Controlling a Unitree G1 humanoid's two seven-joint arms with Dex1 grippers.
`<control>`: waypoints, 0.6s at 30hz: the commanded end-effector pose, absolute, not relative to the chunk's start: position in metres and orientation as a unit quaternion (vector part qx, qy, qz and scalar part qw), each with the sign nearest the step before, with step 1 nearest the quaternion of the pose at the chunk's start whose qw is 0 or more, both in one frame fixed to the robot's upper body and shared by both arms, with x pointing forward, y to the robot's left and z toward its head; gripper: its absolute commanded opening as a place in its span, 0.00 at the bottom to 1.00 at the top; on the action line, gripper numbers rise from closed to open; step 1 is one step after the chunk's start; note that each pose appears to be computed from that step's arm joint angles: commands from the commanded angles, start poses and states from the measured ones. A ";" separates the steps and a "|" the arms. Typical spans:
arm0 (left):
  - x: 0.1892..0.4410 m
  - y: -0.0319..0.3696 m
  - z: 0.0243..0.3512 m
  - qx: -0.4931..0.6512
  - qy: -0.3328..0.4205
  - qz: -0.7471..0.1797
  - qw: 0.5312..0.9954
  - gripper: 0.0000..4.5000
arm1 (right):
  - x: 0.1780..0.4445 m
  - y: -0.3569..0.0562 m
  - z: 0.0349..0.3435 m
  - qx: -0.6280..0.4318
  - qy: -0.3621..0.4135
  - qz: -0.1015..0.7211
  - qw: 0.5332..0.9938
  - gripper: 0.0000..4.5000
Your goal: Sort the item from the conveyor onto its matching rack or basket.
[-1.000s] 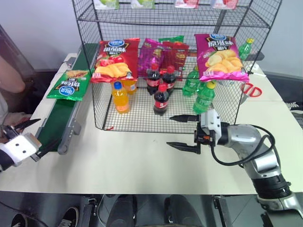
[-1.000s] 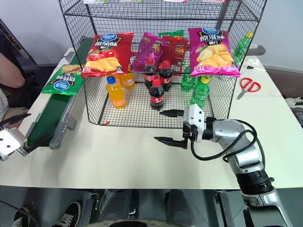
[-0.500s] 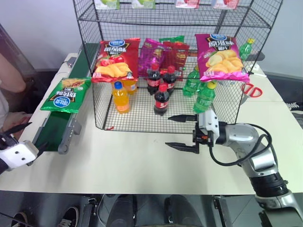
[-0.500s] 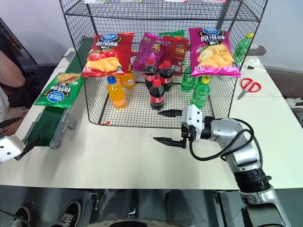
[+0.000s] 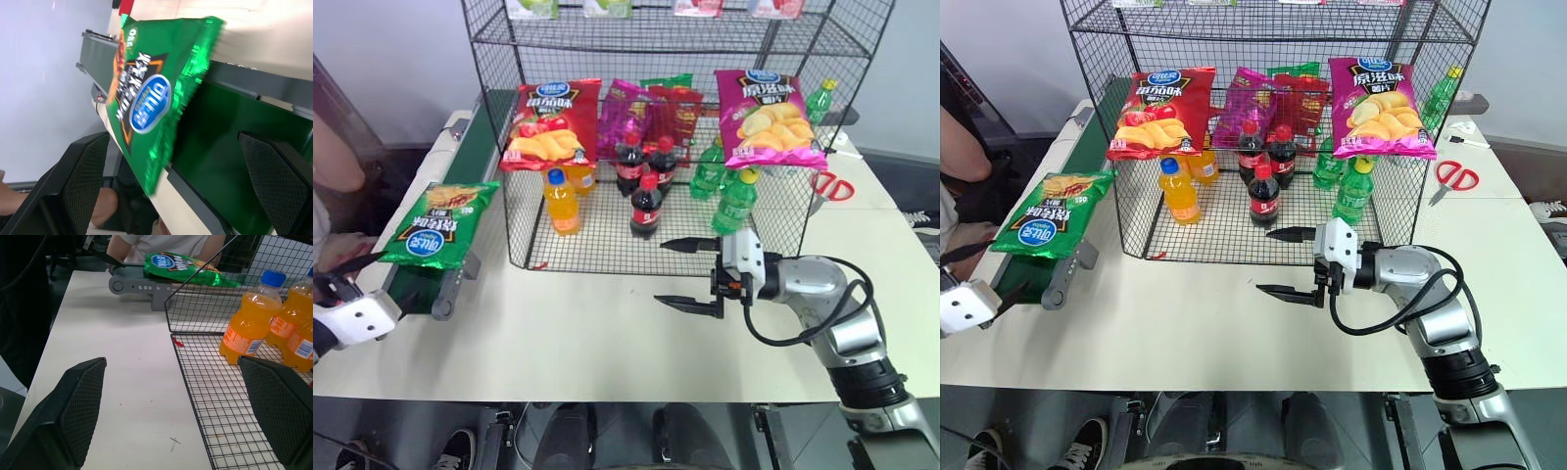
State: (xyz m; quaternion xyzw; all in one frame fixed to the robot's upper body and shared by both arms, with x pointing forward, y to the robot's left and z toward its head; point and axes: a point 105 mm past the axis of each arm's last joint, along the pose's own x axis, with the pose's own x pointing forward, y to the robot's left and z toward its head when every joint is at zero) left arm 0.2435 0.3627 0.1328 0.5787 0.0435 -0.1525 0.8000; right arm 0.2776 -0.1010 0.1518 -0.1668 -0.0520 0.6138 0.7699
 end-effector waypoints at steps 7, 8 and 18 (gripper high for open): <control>0.246 0.362 0.135 0.587 0.036 -0.153 0.794 1.00 | 0.276 -0.102 0.157 -0.177 -0.068 0.609 0.770 1.00; 0.246 0.362 0.134 0.587 0.037 -0.153 0.794 1.00 | 0.276 -0.103 0.157 -0.178 -0.068 0.608 0.771 1.00; 0.247 0.359 0.127 0.575 0.042 -0.168 0.799 0.94 | 0.279 -0.107 0.159 -0.187 -0.069 0.600 0.775 1.00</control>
